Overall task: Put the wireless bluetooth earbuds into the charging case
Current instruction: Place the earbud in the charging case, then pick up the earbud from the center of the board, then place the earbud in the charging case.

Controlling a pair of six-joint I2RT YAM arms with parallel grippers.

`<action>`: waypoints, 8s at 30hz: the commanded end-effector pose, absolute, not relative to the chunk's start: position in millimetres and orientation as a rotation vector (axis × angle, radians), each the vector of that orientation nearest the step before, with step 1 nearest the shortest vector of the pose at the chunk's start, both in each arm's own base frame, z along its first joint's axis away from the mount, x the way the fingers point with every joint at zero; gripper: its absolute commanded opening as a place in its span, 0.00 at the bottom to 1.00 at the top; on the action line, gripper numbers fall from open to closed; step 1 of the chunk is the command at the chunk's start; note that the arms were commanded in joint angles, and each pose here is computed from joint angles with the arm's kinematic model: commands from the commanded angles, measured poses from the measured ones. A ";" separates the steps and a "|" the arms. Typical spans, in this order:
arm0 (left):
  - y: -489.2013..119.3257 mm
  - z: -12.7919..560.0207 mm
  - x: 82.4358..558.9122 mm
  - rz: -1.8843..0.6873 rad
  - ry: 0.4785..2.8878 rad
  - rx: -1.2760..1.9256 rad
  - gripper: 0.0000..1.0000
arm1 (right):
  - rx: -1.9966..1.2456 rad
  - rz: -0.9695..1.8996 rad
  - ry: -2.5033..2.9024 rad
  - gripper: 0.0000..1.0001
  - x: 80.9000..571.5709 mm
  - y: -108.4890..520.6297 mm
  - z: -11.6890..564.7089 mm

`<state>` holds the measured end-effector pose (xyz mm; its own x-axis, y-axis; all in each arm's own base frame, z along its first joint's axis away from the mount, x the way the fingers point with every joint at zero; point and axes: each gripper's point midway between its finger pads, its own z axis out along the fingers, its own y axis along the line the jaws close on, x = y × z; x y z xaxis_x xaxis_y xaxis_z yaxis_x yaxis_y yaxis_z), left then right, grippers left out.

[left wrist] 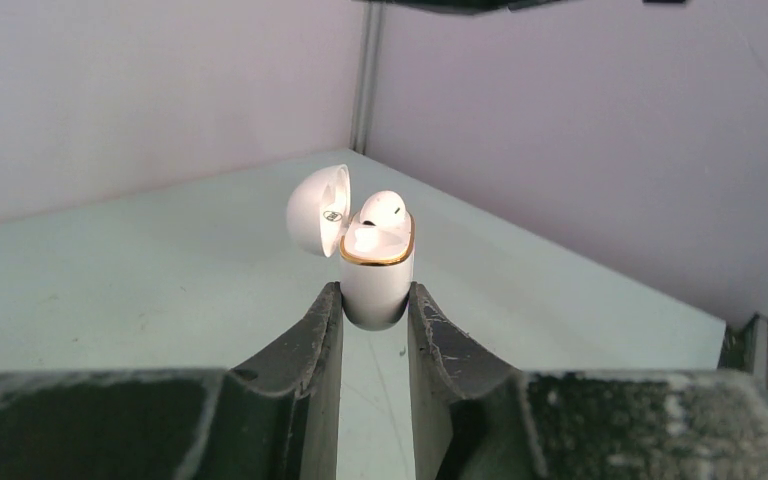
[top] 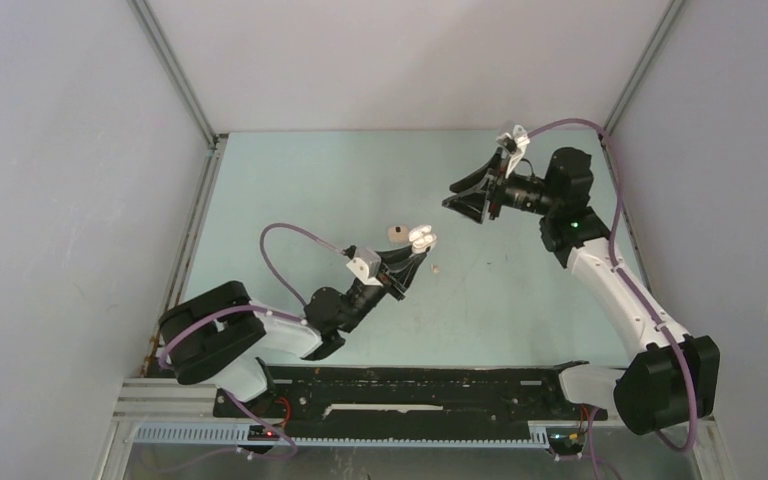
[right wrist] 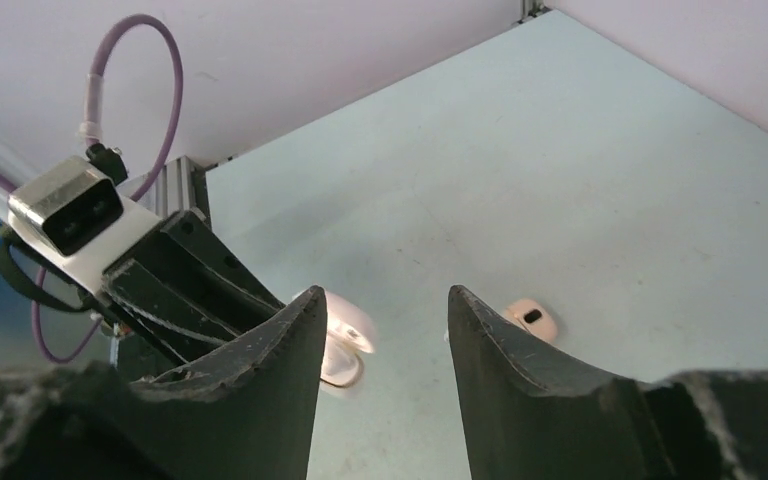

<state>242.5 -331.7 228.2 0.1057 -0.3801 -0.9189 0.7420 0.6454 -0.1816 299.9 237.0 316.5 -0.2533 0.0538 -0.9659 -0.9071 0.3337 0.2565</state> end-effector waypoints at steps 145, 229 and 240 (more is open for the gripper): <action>-243.4 299.2 145.8 -0.994 1.009 0.460 0.00 | -0.869 0.323 2.716 0.12 329.4 364.7 -15.3; -267.7 306.1 231.8 -0.944 1.062 -0.030 0.00 | -0.848 1.050 1.428 0.00 258.1 342.1 320.7; -261.8 309.1 233.5 -0.930 1.055 -0.052 0.00 | -0.852 1.055 1.441 0.00 256.2 340.0 319.1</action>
<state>236.8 -279.0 275.0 0.1050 -0.5861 -0.8034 0.6254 0.6671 -0.4049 259.2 342.1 313.6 -0.1540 0.0489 -0.9869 -0.9233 0.3486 0.1613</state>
